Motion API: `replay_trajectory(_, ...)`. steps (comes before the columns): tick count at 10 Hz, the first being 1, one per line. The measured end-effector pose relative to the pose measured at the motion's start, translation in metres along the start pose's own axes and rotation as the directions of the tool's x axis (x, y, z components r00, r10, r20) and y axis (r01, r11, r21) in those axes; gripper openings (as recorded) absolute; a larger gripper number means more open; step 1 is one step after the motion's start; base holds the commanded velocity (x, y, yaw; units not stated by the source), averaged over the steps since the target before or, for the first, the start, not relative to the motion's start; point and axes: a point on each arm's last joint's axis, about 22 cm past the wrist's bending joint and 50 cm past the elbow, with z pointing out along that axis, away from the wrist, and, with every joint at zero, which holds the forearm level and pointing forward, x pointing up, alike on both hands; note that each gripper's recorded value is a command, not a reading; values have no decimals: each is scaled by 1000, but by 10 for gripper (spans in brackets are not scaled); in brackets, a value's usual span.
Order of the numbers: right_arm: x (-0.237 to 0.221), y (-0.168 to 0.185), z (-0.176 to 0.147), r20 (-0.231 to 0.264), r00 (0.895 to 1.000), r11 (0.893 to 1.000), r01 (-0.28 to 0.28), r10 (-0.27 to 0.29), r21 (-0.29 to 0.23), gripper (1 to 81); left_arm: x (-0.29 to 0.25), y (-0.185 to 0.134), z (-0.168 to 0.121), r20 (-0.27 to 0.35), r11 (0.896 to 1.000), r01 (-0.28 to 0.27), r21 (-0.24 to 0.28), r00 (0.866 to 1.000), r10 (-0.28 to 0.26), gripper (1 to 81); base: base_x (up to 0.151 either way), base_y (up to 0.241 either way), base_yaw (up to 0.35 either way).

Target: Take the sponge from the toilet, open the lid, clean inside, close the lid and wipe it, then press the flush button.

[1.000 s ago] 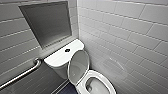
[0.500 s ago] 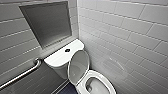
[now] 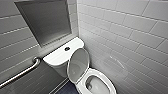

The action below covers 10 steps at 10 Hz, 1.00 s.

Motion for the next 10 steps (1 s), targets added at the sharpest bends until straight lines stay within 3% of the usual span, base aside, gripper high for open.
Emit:
replay_trajectory(2,16,22,-24,4,1000,1000,-8,8,-15,10,-29,7,13,57,999,43,-10,998,-42,811,0,0,0)
replay_trajectory(4,32,40,-42,-7,1000,999,-8,8,-35,10,-30,9,23,66,999,49,-5,997,-49,811,0,0,0)
replay_trajectory(8,41,64,-54,-20,996,993,-89,88,-81,10,-33,10,27,68,998,59,0,996,-59,811,0,0,0)
replay_trajectory(9,48,65,-59,-36,996,994,-84,82,-66,10,-33,8,27,69,998,61,3,996,-61,811,0,0,0)
replay_trajectory(10,66,59,-66,-77,994,997,-81,80,-15,10,-33,9,27,69,998,61,2,996,-61,811,0,0,0)
